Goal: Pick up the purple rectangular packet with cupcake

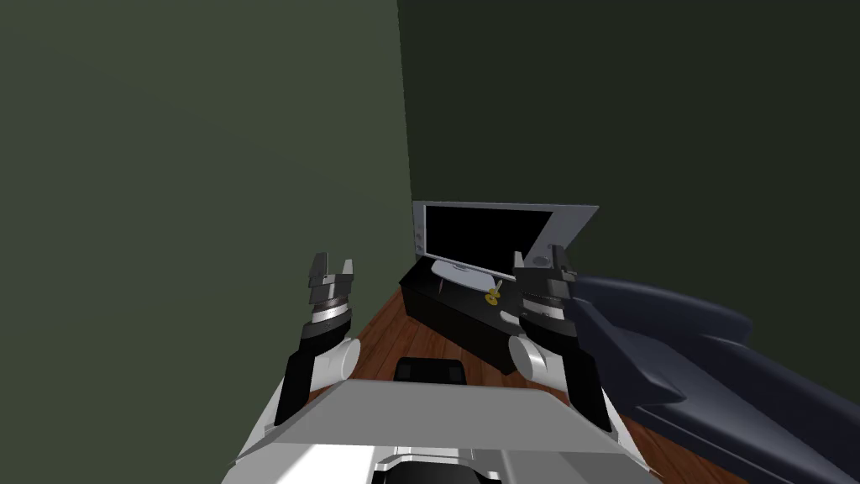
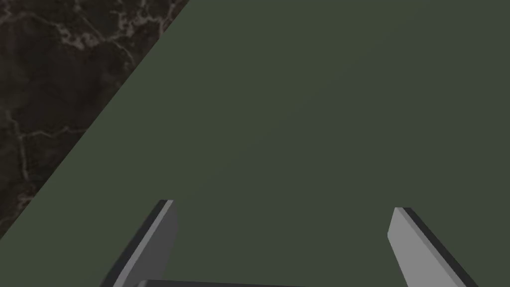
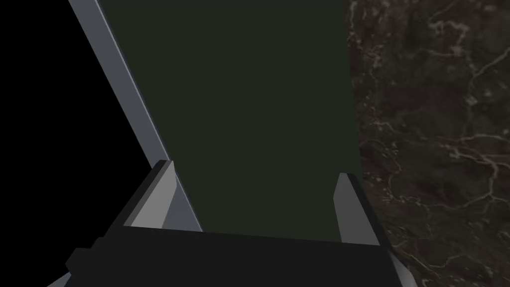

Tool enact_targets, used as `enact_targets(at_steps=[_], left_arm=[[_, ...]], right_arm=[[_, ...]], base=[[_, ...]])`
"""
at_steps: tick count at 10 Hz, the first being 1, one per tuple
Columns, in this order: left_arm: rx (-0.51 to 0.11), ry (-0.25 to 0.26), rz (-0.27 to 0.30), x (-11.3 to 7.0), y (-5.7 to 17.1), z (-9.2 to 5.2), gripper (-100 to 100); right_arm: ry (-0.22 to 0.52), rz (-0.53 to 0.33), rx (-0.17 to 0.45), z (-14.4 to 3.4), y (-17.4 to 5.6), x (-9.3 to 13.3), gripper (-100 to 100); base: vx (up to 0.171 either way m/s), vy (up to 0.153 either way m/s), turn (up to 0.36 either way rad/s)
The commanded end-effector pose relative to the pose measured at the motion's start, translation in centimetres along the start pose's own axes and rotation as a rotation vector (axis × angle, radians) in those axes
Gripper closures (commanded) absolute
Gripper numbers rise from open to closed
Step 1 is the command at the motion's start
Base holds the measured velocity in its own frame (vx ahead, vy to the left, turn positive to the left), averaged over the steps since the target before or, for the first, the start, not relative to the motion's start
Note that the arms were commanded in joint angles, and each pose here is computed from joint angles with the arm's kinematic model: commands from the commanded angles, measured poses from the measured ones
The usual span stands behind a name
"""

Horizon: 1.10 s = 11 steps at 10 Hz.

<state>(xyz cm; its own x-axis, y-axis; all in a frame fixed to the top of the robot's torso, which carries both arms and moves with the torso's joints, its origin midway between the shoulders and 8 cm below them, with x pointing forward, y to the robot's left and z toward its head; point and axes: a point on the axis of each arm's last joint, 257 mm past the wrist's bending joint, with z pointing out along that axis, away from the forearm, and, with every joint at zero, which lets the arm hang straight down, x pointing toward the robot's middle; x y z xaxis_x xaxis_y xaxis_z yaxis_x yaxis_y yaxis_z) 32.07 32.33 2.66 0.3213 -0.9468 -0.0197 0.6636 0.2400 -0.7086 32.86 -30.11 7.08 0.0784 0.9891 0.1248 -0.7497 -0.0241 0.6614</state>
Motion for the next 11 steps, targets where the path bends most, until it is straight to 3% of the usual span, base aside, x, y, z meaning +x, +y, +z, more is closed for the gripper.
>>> enact_targets(at_steps=[1, 5, 8, 11], left_arm=[[0.0, 0.0, 0.0, 0.0, 0.0, 0.0, 0], [0.0, 0.0, 0.0, 0.0, 0.0, 0.0, 0], [0.0, 0.0, 0.0, 0.0, 0.0, 0.0, 0], [0.0, 0.0, 0.0, 0.0, 0.0, 0.0, 0]], right_arm=[[0.03, 0.006, 0.028, 0.0, -0.8, 0.2, -100], [0.066, 0.068, 0.167, -0.4, -4.8, -0.5, -100], [0.057, 0.108, 0.213, -0.6, -6.1, -1.1, -100], [0.023, 0.172, 0.311, -1.3, -9.0, -2.6, -100]], base=[[0.004, 0.006, 0.05], [0.021, 0.014, 0.114], [0.02, 0.013, 0.068], [0.019, 0.016, 0.111]])
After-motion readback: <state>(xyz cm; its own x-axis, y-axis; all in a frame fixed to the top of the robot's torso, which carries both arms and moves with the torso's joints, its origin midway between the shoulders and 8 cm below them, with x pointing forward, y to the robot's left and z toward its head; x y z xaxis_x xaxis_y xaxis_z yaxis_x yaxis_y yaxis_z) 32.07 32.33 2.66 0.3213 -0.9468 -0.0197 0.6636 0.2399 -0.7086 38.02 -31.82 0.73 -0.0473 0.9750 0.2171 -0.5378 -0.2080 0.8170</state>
